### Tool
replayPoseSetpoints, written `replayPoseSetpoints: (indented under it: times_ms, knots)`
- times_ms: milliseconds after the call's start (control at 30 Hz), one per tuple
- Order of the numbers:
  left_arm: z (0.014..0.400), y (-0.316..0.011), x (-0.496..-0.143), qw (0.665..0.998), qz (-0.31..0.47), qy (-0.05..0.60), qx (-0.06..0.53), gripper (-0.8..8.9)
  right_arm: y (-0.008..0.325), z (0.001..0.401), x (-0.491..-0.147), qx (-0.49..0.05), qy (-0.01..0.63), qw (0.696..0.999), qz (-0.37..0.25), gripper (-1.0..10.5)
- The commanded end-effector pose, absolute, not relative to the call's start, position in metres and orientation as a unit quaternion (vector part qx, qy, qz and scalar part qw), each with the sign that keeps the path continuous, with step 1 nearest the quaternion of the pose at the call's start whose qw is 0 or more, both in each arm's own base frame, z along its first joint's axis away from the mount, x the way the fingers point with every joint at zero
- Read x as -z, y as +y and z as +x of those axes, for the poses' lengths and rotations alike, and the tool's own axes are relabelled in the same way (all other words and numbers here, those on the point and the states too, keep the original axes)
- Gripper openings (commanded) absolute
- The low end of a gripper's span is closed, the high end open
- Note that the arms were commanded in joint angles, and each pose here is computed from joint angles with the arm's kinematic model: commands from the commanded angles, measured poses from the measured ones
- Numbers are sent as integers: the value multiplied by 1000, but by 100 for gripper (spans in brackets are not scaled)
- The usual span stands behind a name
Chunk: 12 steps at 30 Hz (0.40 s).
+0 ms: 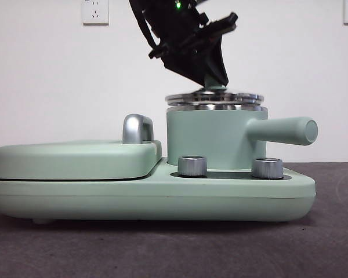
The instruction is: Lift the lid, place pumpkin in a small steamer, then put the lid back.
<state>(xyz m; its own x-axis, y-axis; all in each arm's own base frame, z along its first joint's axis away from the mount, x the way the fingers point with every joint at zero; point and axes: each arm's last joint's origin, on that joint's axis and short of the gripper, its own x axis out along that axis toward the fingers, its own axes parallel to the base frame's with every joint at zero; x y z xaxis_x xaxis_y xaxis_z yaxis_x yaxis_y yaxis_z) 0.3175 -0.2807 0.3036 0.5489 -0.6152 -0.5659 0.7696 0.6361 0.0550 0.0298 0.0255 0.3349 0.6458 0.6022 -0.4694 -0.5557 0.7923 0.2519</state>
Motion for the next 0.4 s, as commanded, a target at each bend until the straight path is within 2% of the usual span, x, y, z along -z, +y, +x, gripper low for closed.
replayPoseSetpoints:
  times_ms: [33,200,300,400]
  knots:
    - [321,-289,-305,869,144,245,405,15,26,29,-337,-322,270,906,54,538]
    - [322,-290,-302,868,144,247,405,15,26,29,-337,-321,270,906,55,537]
    - [320,-291,-302,854,134,252,436,14,26,29,-337,-321,270,906,55,537]
    - [320,-291,-302,854,134,252,436,14,26,29,-337,-321,271,906,57,538]
